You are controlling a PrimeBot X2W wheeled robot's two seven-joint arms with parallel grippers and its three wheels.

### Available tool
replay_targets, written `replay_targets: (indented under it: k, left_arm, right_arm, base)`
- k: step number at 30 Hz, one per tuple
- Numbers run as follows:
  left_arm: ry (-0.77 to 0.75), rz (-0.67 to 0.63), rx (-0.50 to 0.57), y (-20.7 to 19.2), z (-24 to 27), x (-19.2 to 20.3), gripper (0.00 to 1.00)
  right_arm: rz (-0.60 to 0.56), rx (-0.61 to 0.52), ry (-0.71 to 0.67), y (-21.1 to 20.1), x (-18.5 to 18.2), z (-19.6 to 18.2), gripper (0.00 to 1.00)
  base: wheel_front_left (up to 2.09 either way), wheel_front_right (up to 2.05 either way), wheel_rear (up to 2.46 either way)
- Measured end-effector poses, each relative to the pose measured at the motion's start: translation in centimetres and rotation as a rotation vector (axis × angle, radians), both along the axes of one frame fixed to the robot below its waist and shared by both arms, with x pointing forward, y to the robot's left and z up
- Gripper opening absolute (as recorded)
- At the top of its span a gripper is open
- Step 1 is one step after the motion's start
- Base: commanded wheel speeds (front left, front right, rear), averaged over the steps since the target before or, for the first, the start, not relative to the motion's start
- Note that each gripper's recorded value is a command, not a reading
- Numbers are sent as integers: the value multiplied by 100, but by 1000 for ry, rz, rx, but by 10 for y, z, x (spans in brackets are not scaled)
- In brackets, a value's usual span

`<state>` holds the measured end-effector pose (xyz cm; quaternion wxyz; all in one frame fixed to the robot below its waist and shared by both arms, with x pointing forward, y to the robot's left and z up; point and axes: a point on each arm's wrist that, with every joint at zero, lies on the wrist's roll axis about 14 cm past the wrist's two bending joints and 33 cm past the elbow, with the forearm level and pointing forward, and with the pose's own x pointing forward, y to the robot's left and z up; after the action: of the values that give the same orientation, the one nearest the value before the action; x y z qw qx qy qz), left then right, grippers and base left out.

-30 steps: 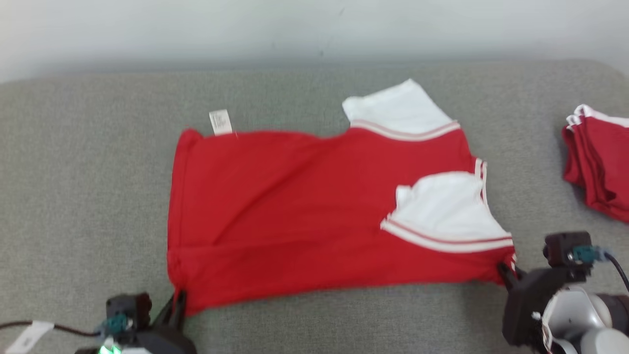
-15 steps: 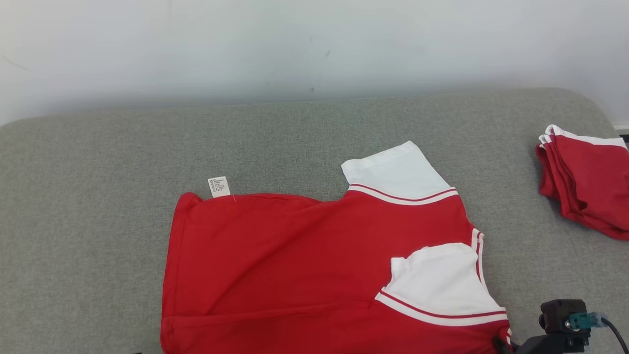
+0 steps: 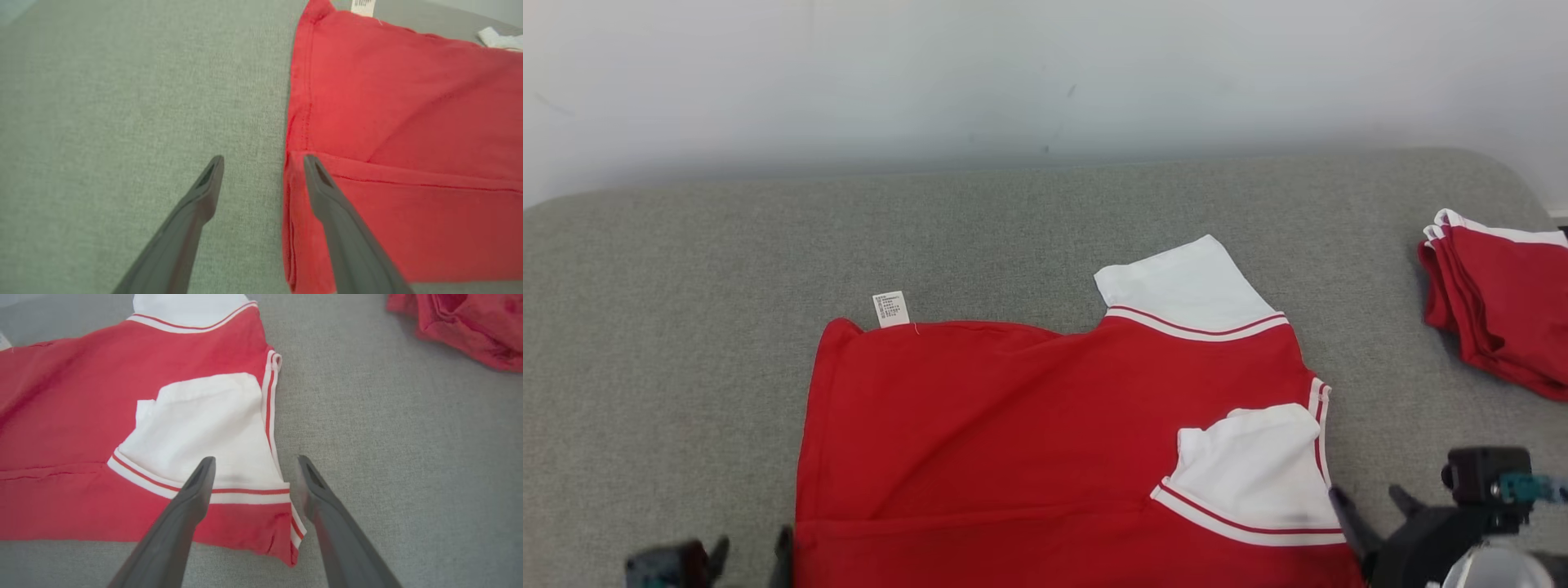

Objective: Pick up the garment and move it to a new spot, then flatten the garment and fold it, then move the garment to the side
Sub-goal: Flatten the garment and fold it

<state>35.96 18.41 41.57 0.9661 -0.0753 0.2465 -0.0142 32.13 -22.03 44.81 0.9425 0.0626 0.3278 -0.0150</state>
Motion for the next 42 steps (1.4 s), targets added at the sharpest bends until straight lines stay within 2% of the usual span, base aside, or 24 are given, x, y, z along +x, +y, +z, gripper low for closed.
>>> replay_targets:
  k: [3, 11, 18, 22, 27, 34, 39, 41, 42]
  left_arm:
    - [-58, -24, 19, 2, 22, 26, 100]
    - [-74, -111, 47, -13, 50, 93, 100]
    - [-11, -165, 63, -28, 49, 140, 100]
    - [118, -234, 150, -35, 26, 172, 100]
    - [208, -250, 176, -39, 8, 187, 100]
    - [312, -221, 212, -33, -9, 180, 100]
    - [319, -228, 227, -34, -5, 176, 90]
    - [323, -243, 233, -37, -5, 174, 68]
    - [325, -250, 236, -38, -5, 174, 53]
  right_arm:
    - [32, -43, -52, -2, 20, 17, 100]
    - [167, -141, -144, 10, 85, 53, 100]
    - [255, -182, -208, 26, 135, 69, 100]
    - [339, -194, -198, 47, 166, 57, 100]
    - [342, -194, -170, 43, 176, 40, 100]
    - [324, -209, -138, 29, 171, 29, 100]
    - [314, -213, -138, 24, 166, 30, 100]
    - [312, -215, -146, 23, 166, 33, 100]
    - [311, -216, -145, 23, 165, 34, 100]
  base:
    - [0, 0, 0]
    - [0, 0, 0]
    - [0, 0, 0]
    - [0, 0, 0]
    - [0, 0, 0]
    - [0, 0, 0]
    - [0, 0, 0]
    - [0, 0, 0]
    - [0, 0, 0]
